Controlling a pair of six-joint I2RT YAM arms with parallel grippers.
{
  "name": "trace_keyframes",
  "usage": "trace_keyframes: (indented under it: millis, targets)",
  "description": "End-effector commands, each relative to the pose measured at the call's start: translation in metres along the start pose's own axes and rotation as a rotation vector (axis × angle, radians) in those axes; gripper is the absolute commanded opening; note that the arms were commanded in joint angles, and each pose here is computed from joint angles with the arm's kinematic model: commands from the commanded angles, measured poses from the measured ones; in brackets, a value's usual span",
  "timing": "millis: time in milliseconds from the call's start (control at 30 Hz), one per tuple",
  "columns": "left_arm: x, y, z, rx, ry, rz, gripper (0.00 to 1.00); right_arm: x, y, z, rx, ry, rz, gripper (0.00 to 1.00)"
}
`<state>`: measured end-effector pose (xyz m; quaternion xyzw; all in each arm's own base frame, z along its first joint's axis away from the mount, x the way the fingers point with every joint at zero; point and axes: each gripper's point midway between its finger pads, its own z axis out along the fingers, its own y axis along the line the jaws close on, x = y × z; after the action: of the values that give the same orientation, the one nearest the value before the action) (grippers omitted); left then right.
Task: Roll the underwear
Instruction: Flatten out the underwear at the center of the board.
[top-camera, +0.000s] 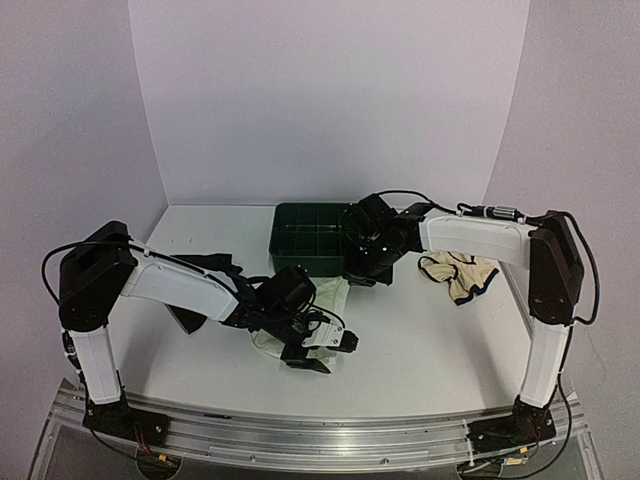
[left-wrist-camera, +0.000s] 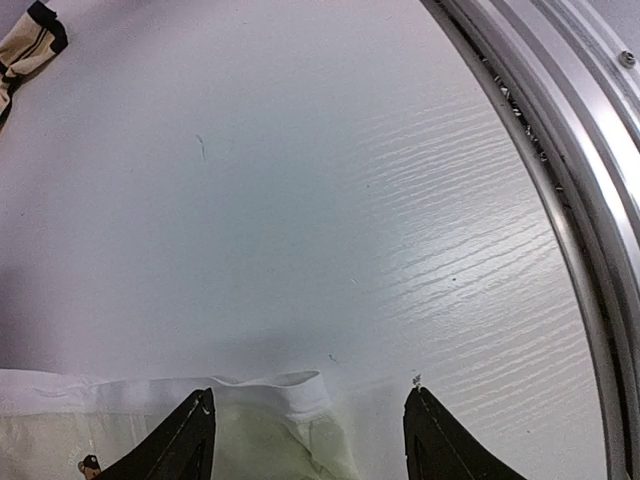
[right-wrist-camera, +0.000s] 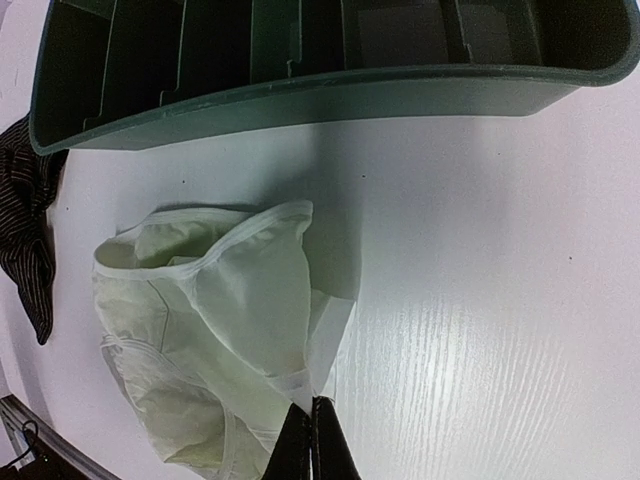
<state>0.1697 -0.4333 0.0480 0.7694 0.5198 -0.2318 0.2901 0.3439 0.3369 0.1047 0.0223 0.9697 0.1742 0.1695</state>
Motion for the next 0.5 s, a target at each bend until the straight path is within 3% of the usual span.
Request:
trace_keyframes:
  millis: [0,233,467]
  targets:
    - [-0.003,0.015,0.007,-0.062,0.008,-0.031,0.61,-0.003,0.001,-0.018,-0.02,-0.024,0.01,0.0]
    - [0.008,-0.001,0.019,-0.026,0.048,0.006,0.55,-0.007,0.002,-0.019,-0.015,-0.04,-0.013,0.0]
    - [0.02,0.012,0.021,-0.098,0.081,0.055,0.34,-0.007,-0.002,-0.024,-0.004,-0.053,-0.032,0.0]
